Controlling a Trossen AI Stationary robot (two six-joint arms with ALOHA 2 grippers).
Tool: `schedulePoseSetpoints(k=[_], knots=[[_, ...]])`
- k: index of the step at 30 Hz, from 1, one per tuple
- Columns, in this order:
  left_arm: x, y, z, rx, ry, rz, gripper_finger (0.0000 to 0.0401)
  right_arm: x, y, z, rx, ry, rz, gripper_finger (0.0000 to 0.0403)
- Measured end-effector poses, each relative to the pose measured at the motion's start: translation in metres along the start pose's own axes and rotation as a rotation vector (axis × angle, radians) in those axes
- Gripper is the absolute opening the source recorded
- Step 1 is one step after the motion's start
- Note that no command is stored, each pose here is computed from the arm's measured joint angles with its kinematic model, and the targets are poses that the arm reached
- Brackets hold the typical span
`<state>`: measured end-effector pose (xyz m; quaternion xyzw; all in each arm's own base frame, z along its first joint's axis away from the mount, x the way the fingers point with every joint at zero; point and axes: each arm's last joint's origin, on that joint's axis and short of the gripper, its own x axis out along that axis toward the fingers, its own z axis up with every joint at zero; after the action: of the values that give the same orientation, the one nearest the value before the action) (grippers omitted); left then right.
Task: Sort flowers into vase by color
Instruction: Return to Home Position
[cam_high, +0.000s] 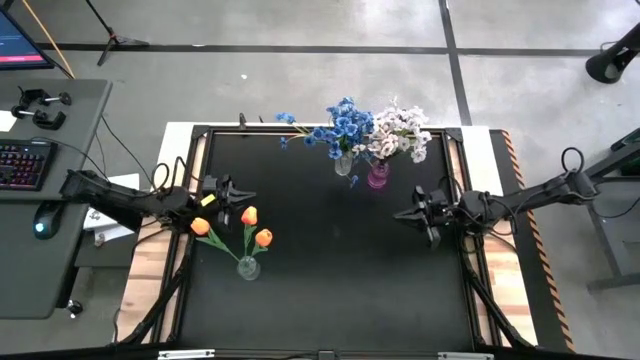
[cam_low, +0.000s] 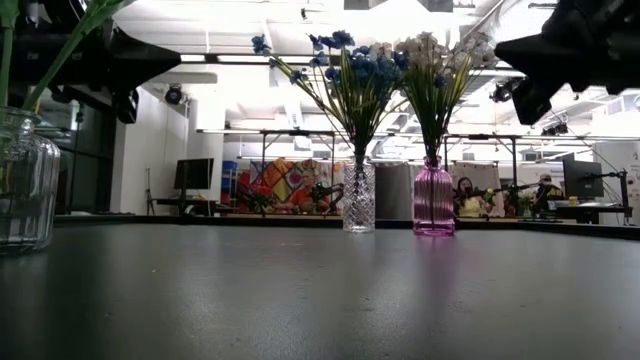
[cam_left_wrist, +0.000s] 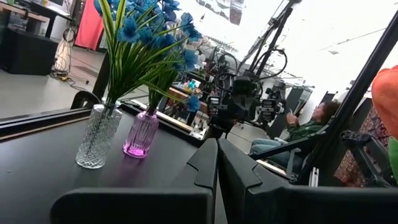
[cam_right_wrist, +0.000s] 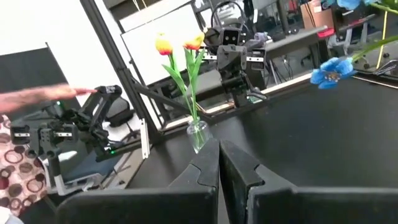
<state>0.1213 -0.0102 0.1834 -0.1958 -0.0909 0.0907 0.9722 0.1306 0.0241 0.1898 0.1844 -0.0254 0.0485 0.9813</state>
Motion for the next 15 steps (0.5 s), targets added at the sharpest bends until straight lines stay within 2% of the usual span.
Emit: schedulePoseSetpoints(k=[4, 6, 9, 15], knots=[[-0.001, 0.000, 0.000, 0.000, 0.001, 0.000, 0.0001, -0.006, -0.005, -0.010, -0.002, -0.008, 0.002, 0.0000], [-0.002, 0.000, 0.001, -0.003, -0.004, -0.003, 0.0001, -0.008, -0.008, -0.015, -0.001, 0.006, -0.041, 0.0000], [-0.005, 0.001, 0.004, -0.008, -0.016, -0.007, 0.0001, -0.009, -0.012, -0.022, -0.016, 0.072, -0.115, 0.0000], [-0.015, 0.002, 0.011, -0.028, -0.063, -0.025, 0.0001, -0.011, -0.017, -0.033, -0.036, 0.200, -0.165, 0.0000]])
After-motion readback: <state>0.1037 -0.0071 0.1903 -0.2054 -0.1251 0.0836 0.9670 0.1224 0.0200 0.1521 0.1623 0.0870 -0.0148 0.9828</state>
